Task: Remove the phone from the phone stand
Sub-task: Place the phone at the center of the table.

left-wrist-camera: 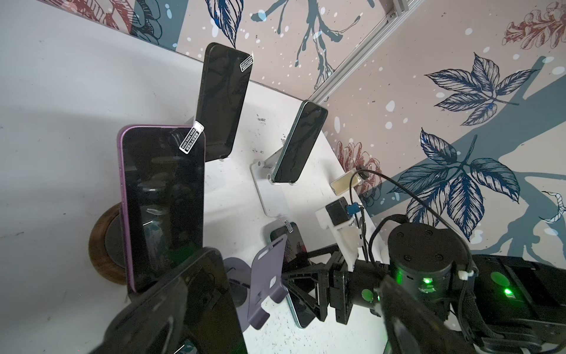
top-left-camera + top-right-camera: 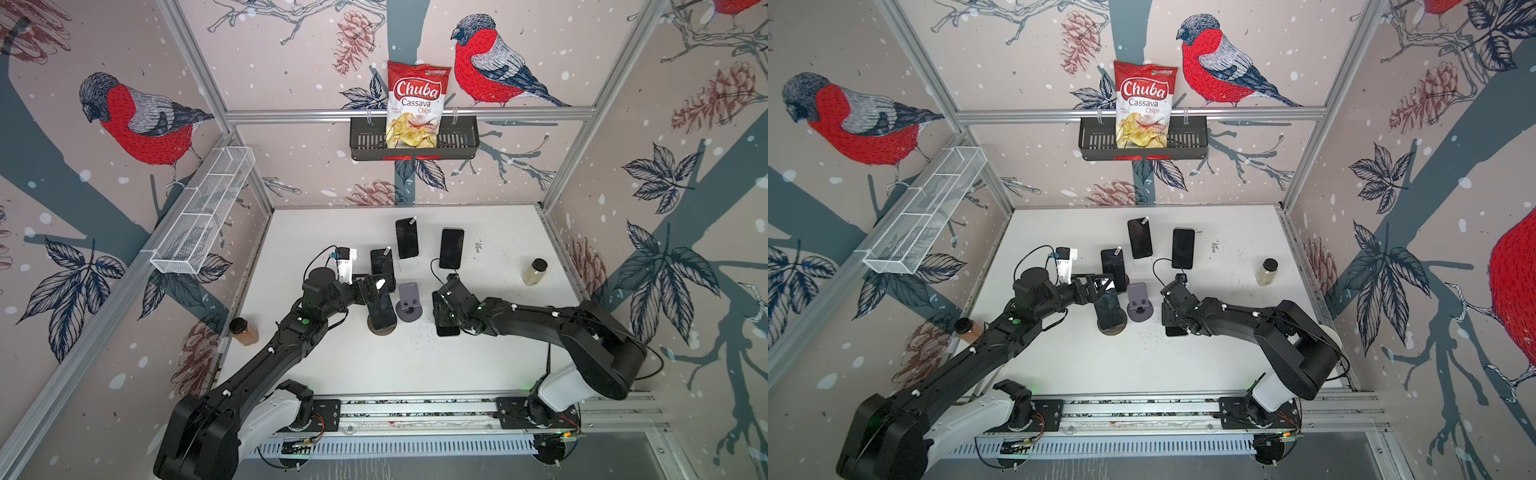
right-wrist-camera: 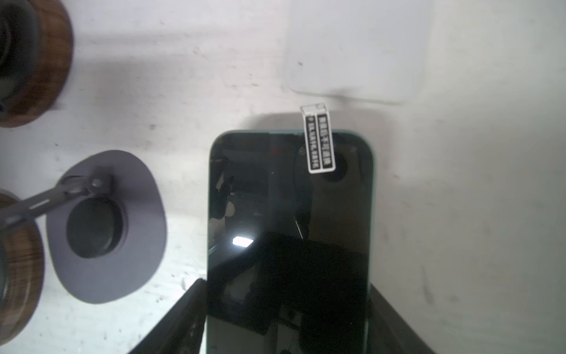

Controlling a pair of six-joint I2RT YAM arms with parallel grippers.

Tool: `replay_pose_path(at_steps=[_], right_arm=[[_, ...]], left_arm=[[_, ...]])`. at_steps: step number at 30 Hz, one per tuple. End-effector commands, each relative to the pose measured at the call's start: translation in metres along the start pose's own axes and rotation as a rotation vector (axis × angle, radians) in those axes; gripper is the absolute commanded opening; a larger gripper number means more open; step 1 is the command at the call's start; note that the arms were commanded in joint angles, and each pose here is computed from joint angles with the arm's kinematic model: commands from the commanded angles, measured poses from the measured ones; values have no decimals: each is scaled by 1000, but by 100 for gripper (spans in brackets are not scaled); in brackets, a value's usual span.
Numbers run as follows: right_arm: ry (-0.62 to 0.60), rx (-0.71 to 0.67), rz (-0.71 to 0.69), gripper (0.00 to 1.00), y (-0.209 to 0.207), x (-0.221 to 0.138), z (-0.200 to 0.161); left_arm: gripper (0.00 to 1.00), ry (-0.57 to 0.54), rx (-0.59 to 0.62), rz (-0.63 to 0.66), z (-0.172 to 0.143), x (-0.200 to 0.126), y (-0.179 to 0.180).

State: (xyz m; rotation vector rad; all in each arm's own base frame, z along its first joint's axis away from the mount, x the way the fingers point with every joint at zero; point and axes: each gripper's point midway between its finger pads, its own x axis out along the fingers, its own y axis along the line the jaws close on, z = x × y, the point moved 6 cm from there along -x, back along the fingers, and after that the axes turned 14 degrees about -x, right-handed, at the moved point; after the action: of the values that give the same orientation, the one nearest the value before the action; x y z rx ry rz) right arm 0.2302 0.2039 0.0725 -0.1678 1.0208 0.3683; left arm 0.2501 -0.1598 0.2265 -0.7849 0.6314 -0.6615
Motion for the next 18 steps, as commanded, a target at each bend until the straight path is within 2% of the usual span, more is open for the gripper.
replay_pose_path(at_steps=[1,9,18], right_arm=[[99,47,-34,66,-15,-3,-24],[82,125,-52,67,-42,-10,-29],[143,73,-32,69,-39,-3,-34]], left_arm=[[97,-19,27,-24,3,0,-4],[97,-25,28,-32,2,0,-3],[97,-23,34,-35,2,0,-4]])
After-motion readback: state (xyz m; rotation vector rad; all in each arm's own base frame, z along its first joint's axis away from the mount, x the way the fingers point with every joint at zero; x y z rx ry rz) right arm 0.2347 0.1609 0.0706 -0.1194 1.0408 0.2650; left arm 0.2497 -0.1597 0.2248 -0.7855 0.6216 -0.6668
